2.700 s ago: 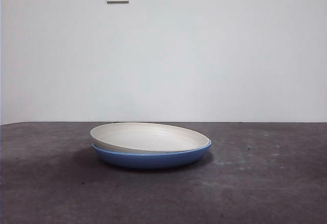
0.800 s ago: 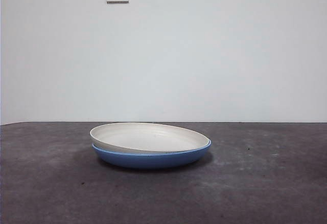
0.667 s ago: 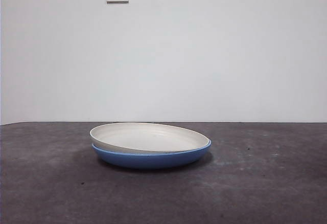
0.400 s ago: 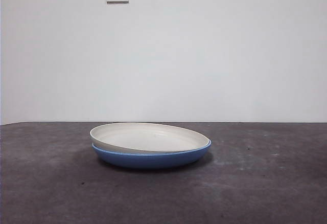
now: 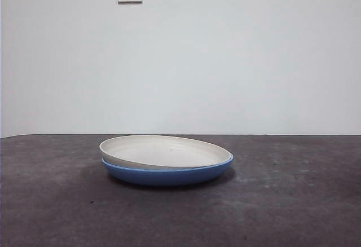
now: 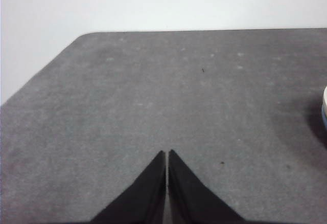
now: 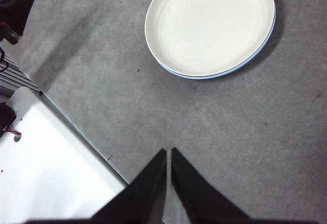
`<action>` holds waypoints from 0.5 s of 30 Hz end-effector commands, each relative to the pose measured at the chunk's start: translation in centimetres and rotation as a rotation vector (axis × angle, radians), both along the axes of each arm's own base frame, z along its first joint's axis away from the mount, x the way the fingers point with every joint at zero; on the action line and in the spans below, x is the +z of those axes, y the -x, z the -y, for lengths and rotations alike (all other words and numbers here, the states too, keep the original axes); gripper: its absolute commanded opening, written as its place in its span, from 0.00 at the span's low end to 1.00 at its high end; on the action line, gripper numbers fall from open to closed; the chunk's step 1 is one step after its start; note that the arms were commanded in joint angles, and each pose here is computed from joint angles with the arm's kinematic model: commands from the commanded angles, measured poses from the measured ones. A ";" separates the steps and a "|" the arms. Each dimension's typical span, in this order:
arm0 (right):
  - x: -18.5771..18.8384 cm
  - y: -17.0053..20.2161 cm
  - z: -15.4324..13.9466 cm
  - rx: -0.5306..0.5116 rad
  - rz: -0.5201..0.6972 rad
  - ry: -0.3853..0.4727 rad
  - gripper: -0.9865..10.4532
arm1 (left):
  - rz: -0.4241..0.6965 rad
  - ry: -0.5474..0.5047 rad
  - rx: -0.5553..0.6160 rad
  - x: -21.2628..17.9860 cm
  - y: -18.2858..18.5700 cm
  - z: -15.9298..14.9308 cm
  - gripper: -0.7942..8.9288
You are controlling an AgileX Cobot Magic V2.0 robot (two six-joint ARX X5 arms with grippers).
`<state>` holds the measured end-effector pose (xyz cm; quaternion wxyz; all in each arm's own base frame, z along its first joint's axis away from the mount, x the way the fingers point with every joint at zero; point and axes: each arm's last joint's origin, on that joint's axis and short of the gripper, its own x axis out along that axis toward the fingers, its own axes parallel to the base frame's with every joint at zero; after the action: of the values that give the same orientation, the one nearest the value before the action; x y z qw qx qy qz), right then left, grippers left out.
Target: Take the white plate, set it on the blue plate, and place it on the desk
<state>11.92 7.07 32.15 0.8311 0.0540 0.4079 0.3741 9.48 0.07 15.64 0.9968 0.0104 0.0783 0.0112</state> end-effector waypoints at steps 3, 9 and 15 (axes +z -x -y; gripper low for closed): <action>0.6 -0.1 -0.1 0.015 0.027 -0.007 0.09 | -0.021 0.063 0.015 -0.7 -0.1 0.0 0.09; 0.6 -0.1 -0.1 0.015 0.027 -0.007 0.09 | -0.021 0.063 0.015 -0.7 -0.1 0.0 0.09; 0.6 -0.1 -0.1 0.015 0.028 -0.007 0.09 | -0.021 0.063 0.015 -0.7 -0.1 0.0 0.09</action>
<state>11.92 7.07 32.15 0.8312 0.0540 0.4079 0.3740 9.48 0.07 15.64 0.9967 -0.0202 0.0777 0.0136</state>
